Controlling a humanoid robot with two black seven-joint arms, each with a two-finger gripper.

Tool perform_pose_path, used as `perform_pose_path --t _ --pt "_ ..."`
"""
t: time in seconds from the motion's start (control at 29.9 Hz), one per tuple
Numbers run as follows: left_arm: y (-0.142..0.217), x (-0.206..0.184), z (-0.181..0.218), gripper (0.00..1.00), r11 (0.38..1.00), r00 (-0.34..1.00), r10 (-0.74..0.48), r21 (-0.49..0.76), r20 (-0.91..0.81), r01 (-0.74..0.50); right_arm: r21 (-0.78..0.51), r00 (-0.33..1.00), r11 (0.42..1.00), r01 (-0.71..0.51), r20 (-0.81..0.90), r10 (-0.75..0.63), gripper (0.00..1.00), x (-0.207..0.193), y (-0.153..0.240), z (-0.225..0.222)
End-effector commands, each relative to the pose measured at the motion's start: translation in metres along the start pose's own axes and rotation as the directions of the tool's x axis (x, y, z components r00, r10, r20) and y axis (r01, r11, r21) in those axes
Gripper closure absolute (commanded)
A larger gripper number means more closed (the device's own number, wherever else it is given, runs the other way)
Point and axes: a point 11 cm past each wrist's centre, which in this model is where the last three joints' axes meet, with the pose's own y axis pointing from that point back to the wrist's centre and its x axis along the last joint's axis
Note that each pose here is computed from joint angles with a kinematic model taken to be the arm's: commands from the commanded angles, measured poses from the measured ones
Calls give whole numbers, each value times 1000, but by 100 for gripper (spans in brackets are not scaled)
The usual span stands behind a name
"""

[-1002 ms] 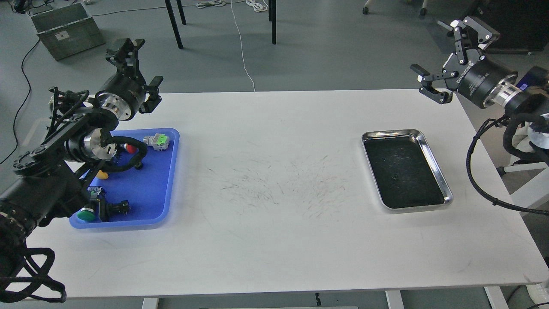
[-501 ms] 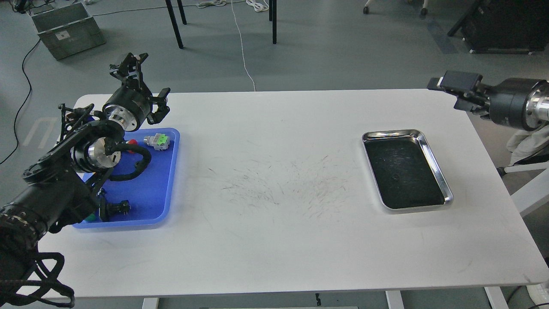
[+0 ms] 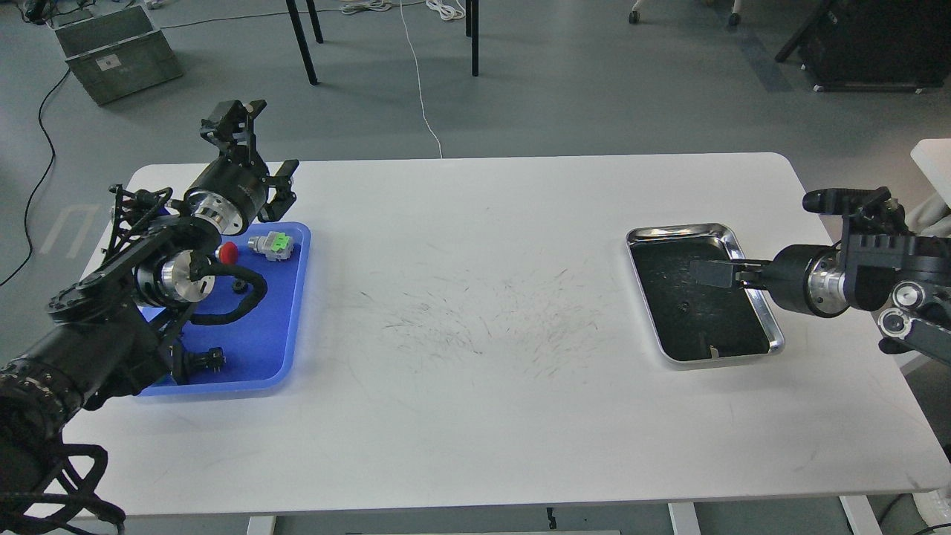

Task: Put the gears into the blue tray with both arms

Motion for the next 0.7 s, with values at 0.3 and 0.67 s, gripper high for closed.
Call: perform_pose_path --t 0.3,0.67 --pt "0 1 0 2 1000 1000 2 -2 1 -2 -41 998 998 38 -52 -40 7 -19 -32 0" --pt "1 3 3 2 1000 1000 7 -12 3 -7 -44 993 996 83 -78 -86 20 -35 -44 -6"
